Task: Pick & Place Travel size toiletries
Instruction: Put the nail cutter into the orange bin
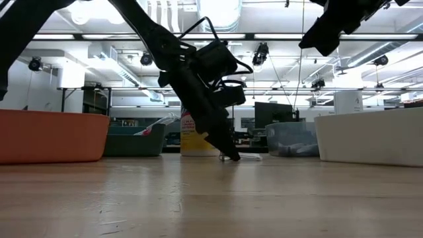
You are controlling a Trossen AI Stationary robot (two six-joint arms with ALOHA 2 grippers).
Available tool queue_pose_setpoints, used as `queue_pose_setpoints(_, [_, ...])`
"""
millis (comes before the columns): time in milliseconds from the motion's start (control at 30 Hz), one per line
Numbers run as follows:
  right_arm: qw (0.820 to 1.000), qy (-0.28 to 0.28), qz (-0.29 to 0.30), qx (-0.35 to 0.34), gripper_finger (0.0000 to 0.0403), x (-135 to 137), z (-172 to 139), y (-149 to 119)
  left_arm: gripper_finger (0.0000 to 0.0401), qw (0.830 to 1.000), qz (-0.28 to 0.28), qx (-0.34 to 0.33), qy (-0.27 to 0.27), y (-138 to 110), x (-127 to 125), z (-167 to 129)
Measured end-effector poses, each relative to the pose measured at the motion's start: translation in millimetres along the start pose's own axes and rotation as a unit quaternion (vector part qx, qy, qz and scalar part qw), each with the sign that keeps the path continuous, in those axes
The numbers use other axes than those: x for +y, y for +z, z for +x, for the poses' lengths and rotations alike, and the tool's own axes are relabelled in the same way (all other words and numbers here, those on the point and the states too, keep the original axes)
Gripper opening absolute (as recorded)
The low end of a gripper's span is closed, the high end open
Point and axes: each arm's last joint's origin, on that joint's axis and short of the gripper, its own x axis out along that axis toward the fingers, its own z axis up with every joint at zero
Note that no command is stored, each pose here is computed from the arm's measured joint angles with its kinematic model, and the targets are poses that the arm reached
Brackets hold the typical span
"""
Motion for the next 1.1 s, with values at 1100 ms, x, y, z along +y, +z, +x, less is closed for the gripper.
queue_pose_setpoints(1100, [0.957, 0.061, -0.110, -0.262, 0.0095, -21.9, 15.2, -126.8, 0.0052, 0.954, -0.028, -0.296, 0.032, -40.1, -68.8, -199.9])
